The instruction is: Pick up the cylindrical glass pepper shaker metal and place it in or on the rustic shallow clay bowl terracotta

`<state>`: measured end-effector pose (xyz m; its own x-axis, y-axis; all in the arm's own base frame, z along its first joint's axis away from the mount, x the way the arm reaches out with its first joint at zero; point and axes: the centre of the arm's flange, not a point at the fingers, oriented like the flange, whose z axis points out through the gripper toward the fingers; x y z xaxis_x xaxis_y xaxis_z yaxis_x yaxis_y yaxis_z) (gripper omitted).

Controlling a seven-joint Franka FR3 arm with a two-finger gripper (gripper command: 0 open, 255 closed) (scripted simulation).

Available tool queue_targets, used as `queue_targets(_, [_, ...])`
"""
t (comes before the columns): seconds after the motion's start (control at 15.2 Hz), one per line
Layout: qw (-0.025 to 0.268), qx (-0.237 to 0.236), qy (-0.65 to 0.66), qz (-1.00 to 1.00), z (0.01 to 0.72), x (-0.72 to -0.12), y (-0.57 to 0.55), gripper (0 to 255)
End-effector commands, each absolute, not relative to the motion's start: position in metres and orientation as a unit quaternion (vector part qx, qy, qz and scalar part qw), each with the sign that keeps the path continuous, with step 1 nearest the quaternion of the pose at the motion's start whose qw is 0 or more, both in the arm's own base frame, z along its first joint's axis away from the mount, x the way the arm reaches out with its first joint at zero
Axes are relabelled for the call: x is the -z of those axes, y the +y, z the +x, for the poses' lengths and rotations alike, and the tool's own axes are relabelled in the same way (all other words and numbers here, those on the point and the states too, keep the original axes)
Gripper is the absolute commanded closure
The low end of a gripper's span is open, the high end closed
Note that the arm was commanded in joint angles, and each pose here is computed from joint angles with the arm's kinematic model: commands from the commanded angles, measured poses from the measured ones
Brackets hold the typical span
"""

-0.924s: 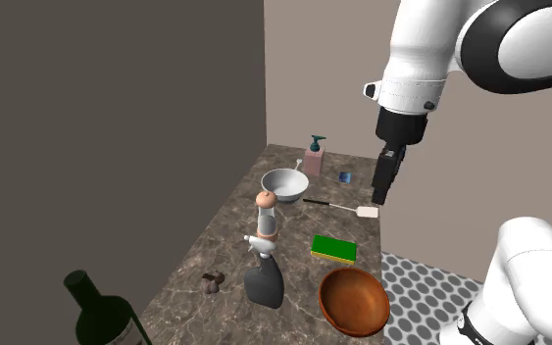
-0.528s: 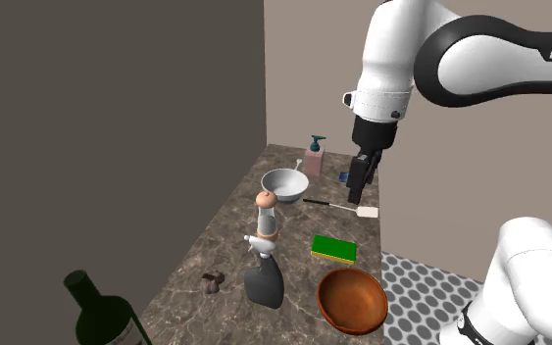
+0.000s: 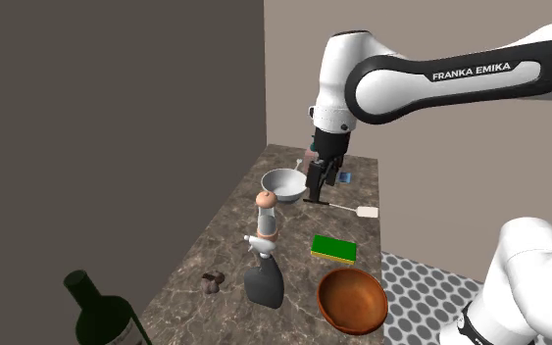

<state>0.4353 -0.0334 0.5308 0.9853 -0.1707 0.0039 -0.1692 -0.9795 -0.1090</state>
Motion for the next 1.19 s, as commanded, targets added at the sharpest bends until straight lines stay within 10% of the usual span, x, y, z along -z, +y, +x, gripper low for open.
queue_targets(0.0, [0.057,0.01,0.088,-0.994,0.456,-0.518,-0.045,0])
queue_targets(1.12, [0.082,0.027,0.107,-0.991,0.596,-0.418,-0.109,0])
